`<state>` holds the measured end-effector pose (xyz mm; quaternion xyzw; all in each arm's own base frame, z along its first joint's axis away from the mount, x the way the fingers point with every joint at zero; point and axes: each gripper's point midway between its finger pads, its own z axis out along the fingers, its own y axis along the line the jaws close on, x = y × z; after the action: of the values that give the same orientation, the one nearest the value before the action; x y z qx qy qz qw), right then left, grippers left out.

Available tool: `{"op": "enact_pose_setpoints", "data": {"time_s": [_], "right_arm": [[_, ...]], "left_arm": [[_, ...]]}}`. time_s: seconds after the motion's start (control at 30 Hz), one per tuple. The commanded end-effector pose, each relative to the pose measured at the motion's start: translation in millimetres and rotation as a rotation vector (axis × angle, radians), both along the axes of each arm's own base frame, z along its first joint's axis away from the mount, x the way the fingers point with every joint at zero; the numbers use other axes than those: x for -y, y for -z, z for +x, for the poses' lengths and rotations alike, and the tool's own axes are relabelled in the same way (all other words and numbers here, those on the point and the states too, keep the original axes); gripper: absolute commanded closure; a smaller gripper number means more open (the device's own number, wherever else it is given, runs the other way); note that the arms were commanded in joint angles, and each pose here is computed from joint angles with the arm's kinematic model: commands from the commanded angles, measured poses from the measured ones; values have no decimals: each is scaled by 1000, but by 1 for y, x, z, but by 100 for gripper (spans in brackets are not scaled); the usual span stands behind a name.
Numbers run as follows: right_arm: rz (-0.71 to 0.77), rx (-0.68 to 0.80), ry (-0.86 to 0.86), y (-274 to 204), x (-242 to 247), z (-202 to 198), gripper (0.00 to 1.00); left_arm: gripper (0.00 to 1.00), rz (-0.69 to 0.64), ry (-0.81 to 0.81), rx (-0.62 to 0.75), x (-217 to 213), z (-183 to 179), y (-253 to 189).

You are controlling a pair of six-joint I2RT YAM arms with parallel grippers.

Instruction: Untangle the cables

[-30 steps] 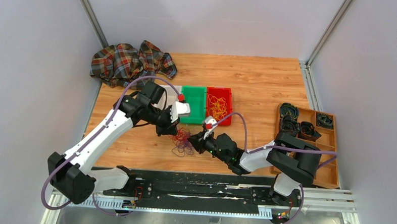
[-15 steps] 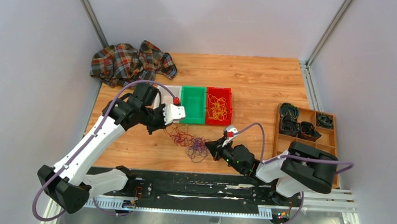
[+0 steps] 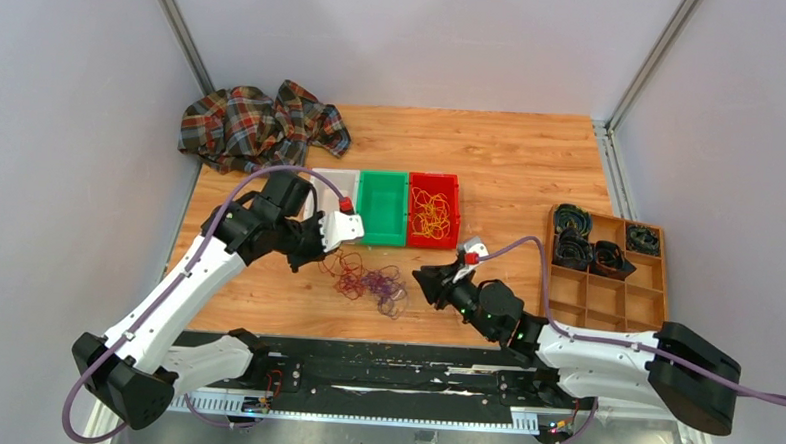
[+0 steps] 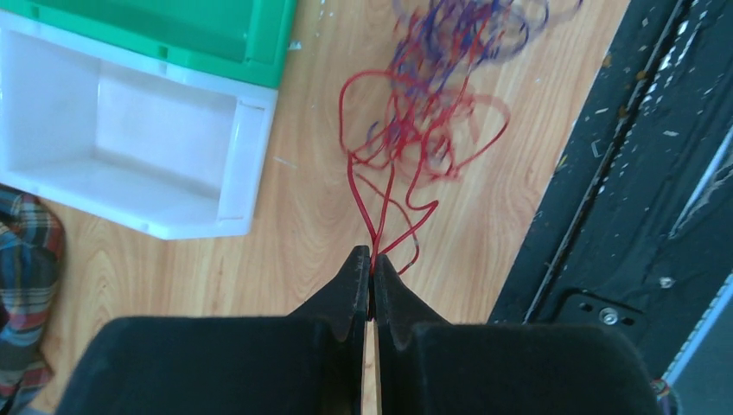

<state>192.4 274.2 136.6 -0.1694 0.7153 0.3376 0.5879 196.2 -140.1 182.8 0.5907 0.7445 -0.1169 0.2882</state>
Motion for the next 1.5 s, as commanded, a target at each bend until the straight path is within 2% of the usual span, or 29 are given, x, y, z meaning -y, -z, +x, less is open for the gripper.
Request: {"op": "enact_pose_setpoints", "data": {"time_s": [0.0,0.07,0.23,0.47,0.73,0.83,0.9,0.97,1.07,1.2,1.37,1.47], "right_arm": [[-60,29,-54,-15,-11,0,69],[-56,41,-63,-21,-16,1,59],[-29,59,-174,-33,-45,-6,42],[43,149,-343,-71,-101,-17,40],[15,214,-336,-72,-137,4,40],[0,210,-311,-66,-142,13,47],[1,212,-306,-65,-144,15,55],[-1,215,-280,-66,-141,18,74],[4,223,-230,-71,-128,23,97],[9,226,-181,-74,-109,24,99],[23,221,-157,-78,-89,19,99],[27,213,-184,-80,-87,12,99]], "left_arm": [[94,-121,-18,-27,20,-1,-22],[93,-157,-11,-28,25,-3,-31],[93,-207,0,-51,31,-11,-37],[93,-223,14,-55,33,-14,-39],[93,-248,21,-60,37,-17,-45],[94,-250,25,-55,36,-18,-48],[94,-249,28,-53,35,-20,-49],[94,-246,28,-48,34,-20,-49],[92,-228,24,-35,31,-18,-47],[82,-211,23,-36,29,-17,-41],[52,-179,2,-26,24,-13,-36],[43,-204,5,-31,27,-14,-42]]}}
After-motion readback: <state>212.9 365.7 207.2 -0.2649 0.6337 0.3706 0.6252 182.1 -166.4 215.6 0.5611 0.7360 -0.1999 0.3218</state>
